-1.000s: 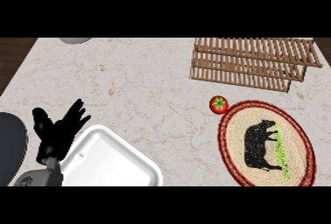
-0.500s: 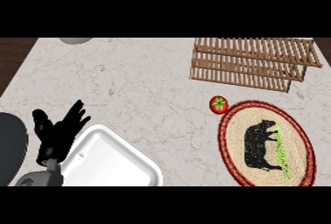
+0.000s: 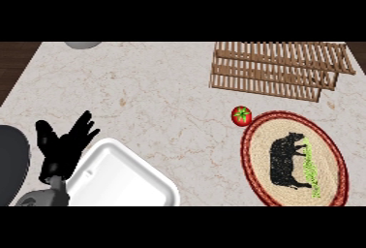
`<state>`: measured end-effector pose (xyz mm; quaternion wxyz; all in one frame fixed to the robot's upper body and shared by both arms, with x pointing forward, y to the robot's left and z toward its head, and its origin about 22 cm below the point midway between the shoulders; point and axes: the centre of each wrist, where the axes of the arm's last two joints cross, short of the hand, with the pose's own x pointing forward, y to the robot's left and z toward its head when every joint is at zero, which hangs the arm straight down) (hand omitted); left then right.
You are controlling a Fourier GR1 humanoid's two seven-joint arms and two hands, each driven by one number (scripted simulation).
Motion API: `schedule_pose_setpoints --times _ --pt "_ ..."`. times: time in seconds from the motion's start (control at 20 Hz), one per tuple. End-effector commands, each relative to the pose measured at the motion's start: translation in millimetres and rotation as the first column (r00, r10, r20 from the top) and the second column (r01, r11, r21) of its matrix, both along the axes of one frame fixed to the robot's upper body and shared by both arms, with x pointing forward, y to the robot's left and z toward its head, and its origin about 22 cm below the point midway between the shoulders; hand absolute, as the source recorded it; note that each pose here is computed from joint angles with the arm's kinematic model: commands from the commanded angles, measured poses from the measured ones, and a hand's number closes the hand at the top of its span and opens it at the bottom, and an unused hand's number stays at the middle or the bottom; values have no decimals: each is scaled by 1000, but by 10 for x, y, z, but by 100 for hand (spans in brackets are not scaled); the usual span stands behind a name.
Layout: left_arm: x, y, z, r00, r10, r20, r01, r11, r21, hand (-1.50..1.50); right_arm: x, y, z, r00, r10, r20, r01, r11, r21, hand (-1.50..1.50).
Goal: Pick the bell pepper from the placemat and place it in the tiered shelf
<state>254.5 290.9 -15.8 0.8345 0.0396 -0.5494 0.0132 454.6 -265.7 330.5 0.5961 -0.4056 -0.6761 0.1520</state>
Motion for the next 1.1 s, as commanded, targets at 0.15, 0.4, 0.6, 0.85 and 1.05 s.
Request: schedule_pose_setpoints --times 0.15,0.4,0.6,0.85,1.05 --pt "-73 -80 -134 998 11 -62 -12 1000 -12 0 -62 12 263 995 6 99 -33 962 271 -150" --pt "-39 -41 -101 999 15 -51 -15 1000 -9 0 -120 -245 343 985 -23 170 -54 899 434 -150" --pt "-37 13 -115 999 11 -51 -11 1000 -1 0 -211 -416 455 969 -133 209 11 867 499 -150" --pt "-52 43 -104 998 20 -60 -21 1000 -11 0 -365 -899 438 920 -306 244 162 866 472 -150" --pt "8 84 -71 999 22 -41 -22 1000 -7 0 -503 -1234 460 864 -438 250 230 784 577 -150"
